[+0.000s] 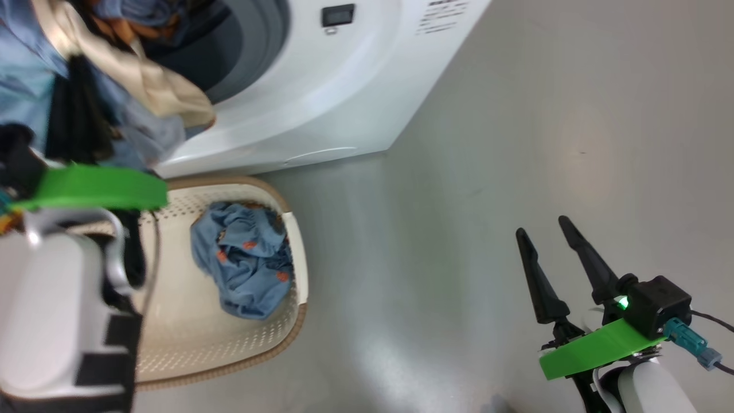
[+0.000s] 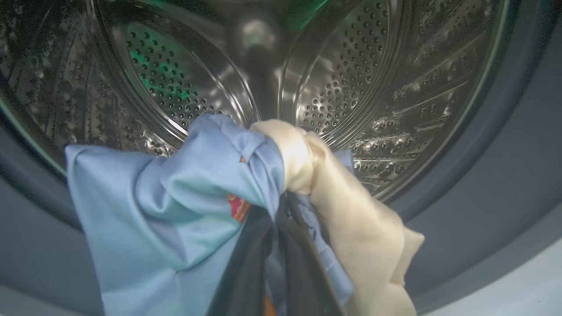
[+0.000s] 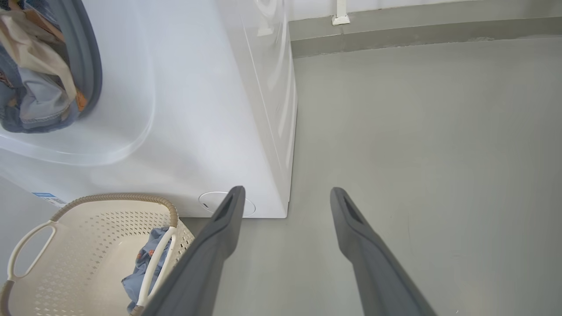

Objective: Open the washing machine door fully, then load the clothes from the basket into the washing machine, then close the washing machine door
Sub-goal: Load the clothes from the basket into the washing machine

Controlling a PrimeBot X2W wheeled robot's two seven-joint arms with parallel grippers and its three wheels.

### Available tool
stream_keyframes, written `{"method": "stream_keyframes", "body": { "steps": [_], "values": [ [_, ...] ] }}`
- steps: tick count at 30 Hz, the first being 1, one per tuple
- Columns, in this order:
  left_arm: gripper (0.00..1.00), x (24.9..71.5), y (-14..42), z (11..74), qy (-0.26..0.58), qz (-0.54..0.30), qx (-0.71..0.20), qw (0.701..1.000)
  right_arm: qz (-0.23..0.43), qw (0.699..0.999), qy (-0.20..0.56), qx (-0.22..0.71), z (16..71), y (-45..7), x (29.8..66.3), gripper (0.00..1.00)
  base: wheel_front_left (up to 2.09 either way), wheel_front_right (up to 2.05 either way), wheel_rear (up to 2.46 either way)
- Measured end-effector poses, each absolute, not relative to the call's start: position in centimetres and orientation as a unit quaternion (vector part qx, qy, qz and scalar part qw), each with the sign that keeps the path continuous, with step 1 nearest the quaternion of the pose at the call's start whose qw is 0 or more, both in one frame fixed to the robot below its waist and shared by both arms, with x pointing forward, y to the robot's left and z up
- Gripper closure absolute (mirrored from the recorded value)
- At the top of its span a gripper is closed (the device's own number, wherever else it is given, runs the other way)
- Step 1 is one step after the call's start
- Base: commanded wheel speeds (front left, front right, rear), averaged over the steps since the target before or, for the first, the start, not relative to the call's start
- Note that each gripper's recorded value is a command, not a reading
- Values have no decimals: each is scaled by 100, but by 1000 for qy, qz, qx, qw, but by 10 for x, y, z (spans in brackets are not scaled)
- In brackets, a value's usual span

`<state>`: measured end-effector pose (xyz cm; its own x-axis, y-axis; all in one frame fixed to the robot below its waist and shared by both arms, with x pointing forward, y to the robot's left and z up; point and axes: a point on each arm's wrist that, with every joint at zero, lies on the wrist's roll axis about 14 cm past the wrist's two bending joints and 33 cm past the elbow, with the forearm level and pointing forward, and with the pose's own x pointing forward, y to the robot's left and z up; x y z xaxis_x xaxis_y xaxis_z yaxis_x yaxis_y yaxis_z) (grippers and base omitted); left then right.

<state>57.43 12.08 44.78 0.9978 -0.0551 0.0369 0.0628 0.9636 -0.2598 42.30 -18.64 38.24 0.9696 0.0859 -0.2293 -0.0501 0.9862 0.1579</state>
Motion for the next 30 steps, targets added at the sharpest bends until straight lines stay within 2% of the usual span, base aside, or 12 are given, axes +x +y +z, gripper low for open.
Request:
{"method": "stream_keyframes", "body": {
  "steps": [20,30],
  "values": [
    [100,701,121,460,-6,-22,-42,999,-20,986,151,74,378,-214,383,0,0,0,0],
    [100,721,128,420,43,-12,-11,999,-48,982,174,61,370,-233,368,0,0,0,0]
  ]
}}
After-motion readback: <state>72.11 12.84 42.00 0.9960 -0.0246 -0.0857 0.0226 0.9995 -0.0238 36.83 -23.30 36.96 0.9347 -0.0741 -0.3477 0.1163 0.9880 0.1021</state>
